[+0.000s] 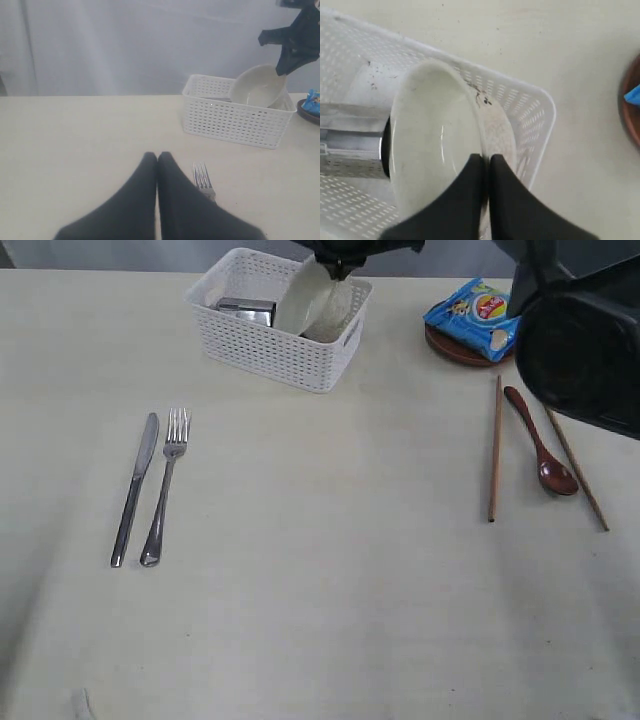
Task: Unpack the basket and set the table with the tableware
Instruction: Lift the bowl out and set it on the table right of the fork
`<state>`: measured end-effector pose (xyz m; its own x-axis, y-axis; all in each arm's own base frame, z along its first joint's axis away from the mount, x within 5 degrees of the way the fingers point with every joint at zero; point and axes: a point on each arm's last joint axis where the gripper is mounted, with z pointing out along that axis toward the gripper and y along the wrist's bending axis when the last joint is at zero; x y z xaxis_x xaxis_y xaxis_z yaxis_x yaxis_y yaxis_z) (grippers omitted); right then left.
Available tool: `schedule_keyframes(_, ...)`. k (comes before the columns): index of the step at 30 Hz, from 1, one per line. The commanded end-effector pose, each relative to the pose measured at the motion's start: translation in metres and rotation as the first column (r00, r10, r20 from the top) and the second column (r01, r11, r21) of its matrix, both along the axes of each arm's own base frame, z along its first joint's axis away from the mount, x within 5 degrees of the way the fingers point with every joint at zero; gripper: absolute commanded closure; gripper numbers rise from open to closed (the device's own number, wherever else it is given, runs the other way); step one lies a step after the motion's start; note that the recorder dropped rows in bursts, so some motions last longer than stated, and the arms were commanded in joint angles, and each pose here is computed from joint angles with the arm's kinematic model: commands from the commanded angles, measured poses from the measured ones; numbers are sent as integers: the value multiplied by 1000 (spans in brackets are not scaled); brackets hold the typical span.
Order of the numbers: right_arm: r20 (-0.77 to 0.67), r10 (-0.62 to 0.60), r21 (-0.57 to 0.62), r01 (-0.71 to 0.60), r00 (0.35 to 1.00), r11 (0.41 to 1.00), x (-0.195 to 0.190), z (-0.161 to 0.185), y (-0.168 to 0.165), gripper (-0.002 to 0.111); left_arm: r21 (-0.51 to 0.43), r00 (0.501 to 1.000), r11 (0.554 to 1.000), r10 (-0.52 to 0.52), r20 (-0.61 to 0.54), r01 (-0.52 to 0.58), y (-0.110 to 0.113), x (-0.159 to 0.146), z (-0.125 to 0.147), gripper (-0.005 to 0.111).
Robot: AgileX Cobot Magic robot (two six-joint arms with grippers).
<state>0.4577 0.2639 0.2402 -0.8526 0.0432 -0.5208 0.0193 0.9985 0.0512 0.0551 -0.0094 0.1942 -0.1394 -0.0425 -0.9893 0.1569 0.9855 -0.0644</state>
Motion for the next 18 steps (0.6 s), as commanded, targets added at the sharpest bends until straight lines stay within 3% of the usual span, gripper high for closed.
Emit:
schedule_keyframes(1, 24, 38, -50, -36, 999, 998, -1, 23, -7, 107, -7, 1000, 1000, -1, 6, 1, 0, 0, 0, 107)
schedule_keyframes(7, 105, 147, -51, -142, 984, 989, -4, 58, -7, 109, -7, 1000, 1000, -1, 6, 1, 0, 0, 0, 107)
schedule_keyframes(11, 146, 157, -47, -152, 977, 987, -10, 81, -12, 109, -7, 1000, 1000, -1, 6, 1, 0, 0, 0, 107)
schedule_keyframes(18, 134, 183, 21, -188, 974, 982, -14, 92, -17, 109, -5, 1000, 1000, -1, 6, 1, 0, 0, 0, 107)
